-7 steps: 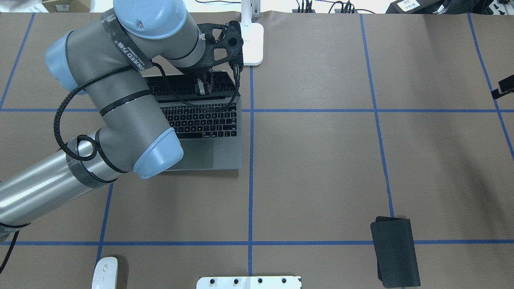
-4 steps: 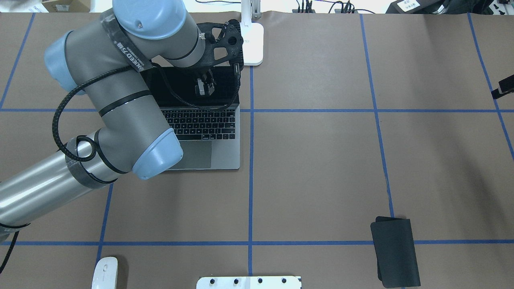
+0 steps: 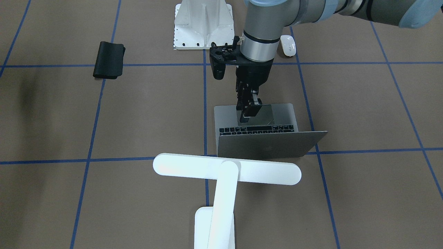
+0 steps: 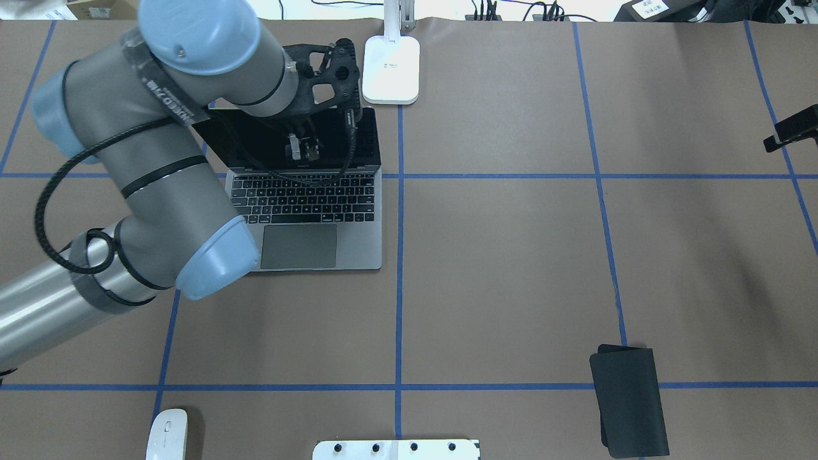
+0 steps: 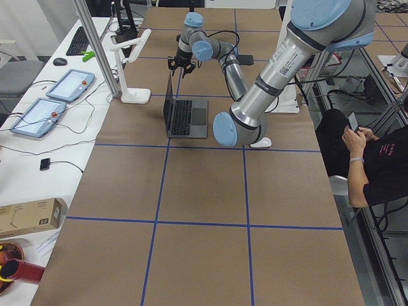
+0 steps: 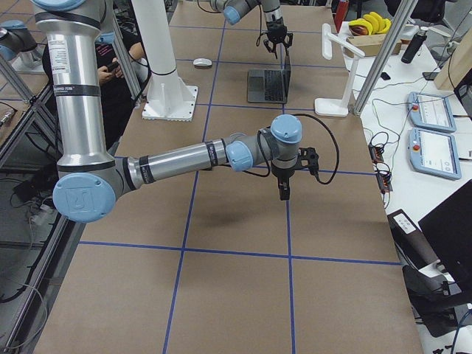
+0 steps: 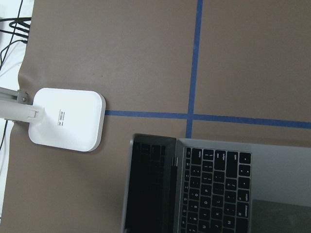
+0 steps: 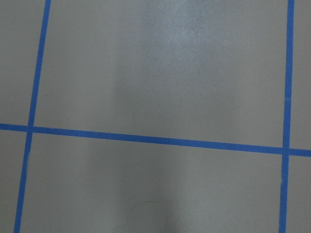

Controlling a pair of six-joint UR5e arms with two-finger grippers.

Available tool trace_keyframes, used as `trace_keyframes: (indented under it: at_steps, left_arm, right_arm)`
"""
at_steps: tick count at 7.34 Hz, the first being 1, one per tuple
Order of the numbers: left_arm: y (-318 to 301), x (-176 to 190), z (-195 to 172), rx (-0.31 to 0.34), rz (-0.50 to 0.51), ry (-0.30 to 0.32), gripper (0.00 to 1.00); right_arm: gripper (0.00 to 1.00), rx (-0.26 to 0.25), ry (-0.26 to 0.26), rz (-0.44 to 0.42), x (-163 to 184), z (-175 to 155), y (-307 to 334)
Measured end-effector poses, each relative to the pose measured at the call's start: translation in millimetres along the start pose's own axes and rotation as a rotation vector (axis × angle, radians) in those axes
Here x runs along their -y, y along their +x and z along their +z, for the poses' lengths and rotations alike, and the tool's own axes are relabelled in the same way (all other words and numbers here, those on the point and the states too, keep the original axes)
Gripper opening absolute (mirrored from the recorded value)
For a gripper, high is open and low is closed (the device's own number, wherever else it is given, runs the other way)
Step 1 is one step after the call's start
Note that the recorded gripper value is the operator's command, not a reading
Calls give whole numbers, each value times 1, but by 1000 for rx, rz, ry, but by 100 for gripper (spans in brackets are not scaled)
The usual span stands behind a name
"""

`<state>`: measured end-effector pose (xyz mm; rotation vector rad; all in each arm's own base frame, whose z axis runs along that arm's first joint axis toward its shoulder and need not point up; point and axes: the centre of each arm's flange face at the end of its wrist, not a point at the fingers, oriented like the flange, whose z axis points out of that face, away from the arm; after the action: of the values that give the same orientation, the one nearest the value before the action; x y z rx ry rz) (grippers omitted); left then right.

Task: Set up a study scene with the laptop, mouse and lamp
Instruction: 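Release the laptop with the left gripper while the right arm reaches toward the black pad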

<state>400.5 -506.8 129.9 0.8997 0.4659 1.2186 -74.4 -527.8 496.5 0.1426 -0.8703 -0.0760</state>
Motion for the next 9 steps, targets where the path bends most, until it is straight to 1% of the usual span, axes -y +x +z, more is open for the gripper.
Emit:
trace_keyframes:
  at_steps: [1, 2, 3, 4, 5, 6, 7, 8, 9]
  left_arm:
    - [4, -16, -5, 1, -6, -1, 75]
    - [9, -33, -9, -6, -20, -1, 90]
    - [13, -54, -14, -39, -58, 2, 99]
    - [12, -85, -17, -95, -118, 1, 99]
    - [7, -126, -22, -140, -183, -14, 100]
    - [2, -167, -26, -166, -245, -37, 100]
    - [-6, -209, -30, -183, -317, -64, 100]
    - [-16, -252, -34, -181, -393, -100, 100]
    - [-24, -291, -38, -168, -457, -134, 100]
  right_arm:
    - [100, 39, -11, -6, -1, -1, -15]
    - [100, 73, -18, -25, -4, -3, -32]
    - [100, 113, -31, -48, -9, -6, -50]
    - [100, 162, -55, -64, -18, -8, -66]
    - [99, 202, -94, -71, -29, -1, -86]
    - [97, 222, -137, -63, -40, 11, -109]
    - [94, 227, -176, -51, -52, 23, -134]
    - [94, 212, -204, -37, -68, 34, -153]
    - [94, 192, -213, -8, -91, 44, -158]
